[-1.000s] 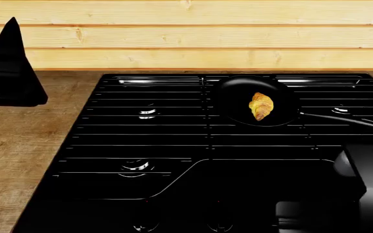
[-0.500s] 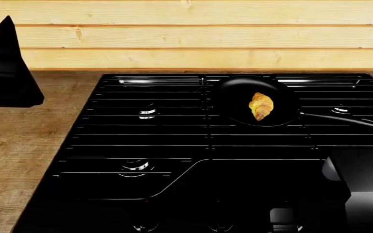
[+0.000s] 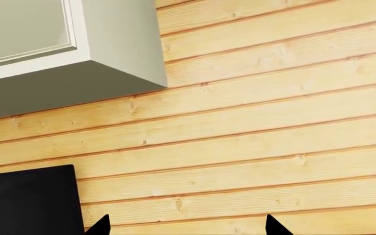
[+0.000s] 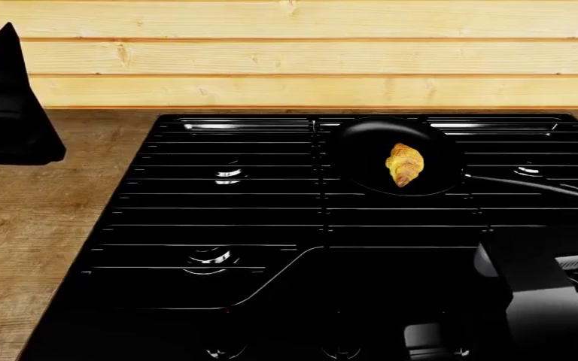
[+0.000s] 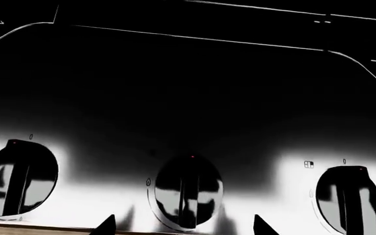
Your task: Pick the croissant and place it on the pan. Then turn on the stove to warm the croissant.
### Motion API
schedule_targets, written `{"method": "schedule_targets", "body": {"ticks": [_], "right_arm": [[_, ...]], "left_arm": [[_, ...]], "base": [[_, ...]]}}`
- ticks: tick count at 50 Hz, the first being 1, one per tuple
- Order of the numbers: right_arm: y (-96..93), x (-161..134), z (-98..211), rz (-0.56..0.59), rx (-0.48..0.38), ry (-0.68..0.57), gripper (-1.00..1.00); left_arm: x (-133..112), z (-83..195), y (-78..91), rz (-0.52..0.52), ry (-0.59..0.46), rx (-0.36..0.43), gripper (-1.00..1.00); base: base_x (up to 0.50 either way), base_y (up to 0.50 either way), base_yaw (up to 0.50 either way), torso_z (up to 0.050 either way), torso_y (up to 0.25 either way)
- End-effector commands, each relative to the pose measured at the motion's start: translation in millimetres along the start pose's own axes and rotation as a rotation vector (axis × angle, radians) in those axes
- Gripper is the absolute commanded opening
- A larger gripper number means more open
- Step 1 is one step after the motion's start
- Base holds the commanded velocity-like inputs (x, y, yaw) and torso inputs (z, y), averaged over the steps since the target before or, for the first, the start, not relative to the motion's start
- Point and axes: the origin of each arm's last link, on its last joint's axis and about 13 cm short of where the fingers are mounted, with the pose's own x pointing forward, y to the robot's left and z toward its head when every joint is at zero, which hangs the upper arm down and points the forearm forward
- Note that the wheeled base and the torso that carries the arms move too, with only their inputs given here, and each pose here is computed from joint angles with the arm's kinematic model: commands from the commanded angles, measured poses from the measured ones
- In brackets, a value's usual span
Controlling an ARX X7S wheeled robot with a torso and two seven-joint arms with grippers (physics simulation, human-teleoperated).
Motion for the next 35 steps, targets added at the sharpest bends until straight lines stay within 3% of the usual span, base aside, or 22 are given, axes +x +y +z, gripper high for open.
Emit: {"method": "schedule_targets", "body": {"ticks": [1,18,35], "right_arm": [[-4.6,8,-2,0.002,0.043,0.039,1.0],[-1.7,7,0,0.042,0.02,0.034,1.0],[-6.3,18,-5,0.036,0.063,0.055,1.0]], "left_arm": [[0,0,-0.6,-0.001,0.002,0.004,1.0],[2,2,-1.7,-0.003,0.004,0.011,1.0],[2,1,-1.7,-0.001,0.007,0.011,1.0]], "base": [[0.0,0.0,0.0,0.0,0.0],[0.0,0.0,0.0,0.0,0.0],[0.0,0.0,0.0,0.0,0.0]]}}
